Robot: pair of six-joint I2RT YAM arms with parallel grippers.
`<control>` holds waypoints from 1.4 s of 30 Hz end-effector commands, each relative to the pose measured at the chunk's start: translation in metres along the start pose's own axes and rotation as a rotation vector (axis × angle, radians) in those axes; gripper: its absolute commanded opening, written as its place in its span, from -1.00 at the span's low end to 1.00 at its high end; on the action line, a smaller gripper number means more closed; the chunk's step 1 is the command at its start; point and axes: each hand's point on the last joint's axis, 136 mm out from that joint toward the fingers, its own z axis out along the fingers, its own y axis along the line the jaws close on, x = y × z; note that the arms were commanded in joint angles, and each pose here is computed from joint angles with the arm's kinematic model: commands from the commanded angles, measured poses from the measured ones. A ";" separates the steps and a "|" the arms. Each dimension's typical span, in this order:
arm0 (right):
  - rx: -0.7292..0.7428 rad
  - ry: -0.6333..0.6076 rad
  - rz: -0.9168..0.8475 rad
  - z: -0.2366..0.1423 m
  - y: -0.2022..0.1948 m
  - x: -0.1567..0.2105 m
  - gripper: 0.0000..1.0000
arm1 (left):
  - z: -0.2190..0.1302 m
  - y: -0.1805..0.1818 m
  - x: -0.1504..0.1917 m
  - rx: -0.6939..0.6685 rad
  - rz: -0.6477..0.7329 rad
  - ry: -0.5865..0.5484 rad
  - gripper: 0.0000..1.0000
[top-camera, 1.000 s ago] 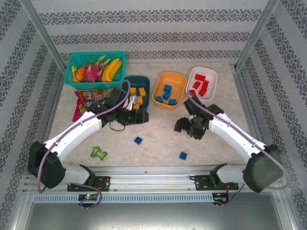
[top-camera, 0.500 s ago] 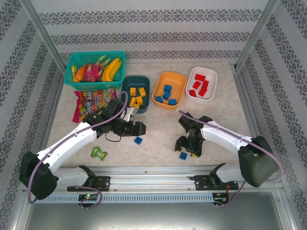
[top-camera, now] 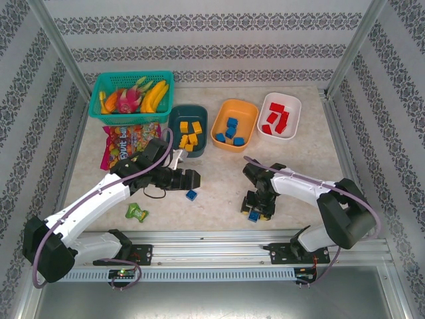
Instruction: Sort the legos into containers by color
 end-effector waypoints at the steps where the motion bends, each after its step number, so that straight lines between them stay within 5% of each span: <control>1: 0.015 -0.002 0.028 0.005 0.000 0.001 0.02 | -0.001 0.001 0.010 -0.010 0.001 0.014 0.53; 9: 0.022 -0.031 0.031 -0.003 0.003 -0.003 -0.37 | -0.002 0.000 0.008 -0.003 0.000 0.001 0.53; 16: -0.012 -0.206 -0.060 -0.066 0.034 -0.034 -0.44 | -0.011 -0.018 -0.023 0.025 -0.032 -0.098 0.52; 22: -0.050 -0.410 -0.144 -0.146 0.081 -0.111 -0.44 | -0.016 -0.040 -0.087 0.036 -0.057 -0.204 0.53; 30: -0.034 -0.567 -0.160 -0.189 0.129 -0.240 -0.47 | -0.006 -0.035 -0.183 0.030 -0.101 -0.328 0.52; 42: 0.067 -0.574 -0.115 -0.147 0.138 -0.336 -0.45 | 0.027 -0.022 -0.242 0.024 -0.123 -0.339 0.51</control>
